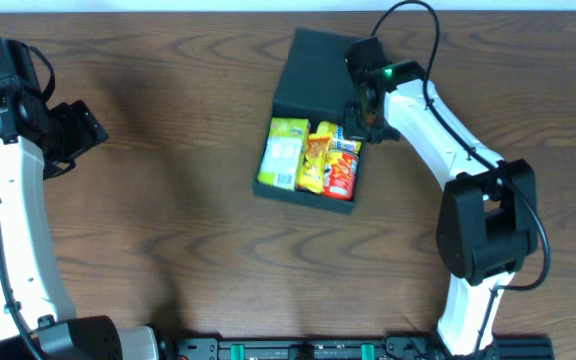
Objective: Pack container
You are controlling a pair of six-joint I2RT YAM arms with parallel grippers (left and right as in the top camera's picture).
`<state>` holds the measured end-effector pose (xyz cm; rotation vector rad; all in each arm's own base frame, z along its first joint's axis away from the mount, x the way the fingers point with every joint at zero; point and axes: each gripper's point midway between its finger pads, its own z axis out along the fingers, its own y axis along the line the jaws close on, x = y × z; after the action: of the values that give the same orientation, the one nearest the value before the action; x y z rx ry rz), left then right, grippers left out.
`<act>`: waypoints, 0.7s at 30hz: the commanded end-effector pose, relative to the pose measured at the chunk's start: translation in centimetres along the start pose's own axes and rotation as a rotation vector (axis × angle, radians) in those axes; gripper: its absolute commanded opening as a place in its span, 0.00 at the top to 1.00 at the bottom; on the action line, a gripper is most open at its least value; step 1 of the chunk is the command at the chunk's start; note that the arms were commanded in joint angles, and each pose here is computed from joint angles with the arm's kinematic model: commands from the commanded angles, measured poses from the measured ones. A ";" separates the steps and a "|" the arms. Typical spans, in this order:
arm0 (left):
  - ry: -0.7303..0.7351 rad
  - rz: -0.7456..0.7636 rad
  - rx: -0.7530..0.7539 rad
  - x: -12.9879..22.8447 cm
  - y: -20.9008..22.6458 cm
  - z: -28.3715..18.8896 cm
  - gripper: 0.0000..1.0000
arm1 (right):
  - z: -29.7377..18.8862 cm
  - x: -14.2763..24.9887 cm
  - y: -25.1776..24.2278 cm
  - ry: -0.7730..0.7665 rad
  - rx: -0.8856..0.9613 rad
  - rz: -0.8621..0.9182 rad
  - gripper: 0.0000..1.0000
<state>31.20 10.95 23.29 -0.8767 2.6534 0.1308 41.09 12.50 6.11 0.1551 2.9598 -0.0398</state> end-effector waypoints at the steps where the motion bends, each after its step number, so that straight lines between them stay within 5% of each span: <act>1: 0.007 -0.003 0.000 0.1 0.1 0.1 0.05 | 2.5 4.7 2.4 0.160 -0.077 -0.158 0.98; 9: 0.007 -0.003 0.000 0.1 0.1 0.1 0.05 | 1.8 9.1 3.6 0.124 -0.208 -0.189 0.98; 21: 0.007 -0.003 0.000 0.1 0.1 0.1 0.05 | 0.7 17.2 3.8 0.067 -0.089 -0.211 0.98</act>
<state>31.19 10.95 23.28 -0.8768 2.6538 0.1308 28.56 18.51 5.90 -0.2102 2.8773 0.1331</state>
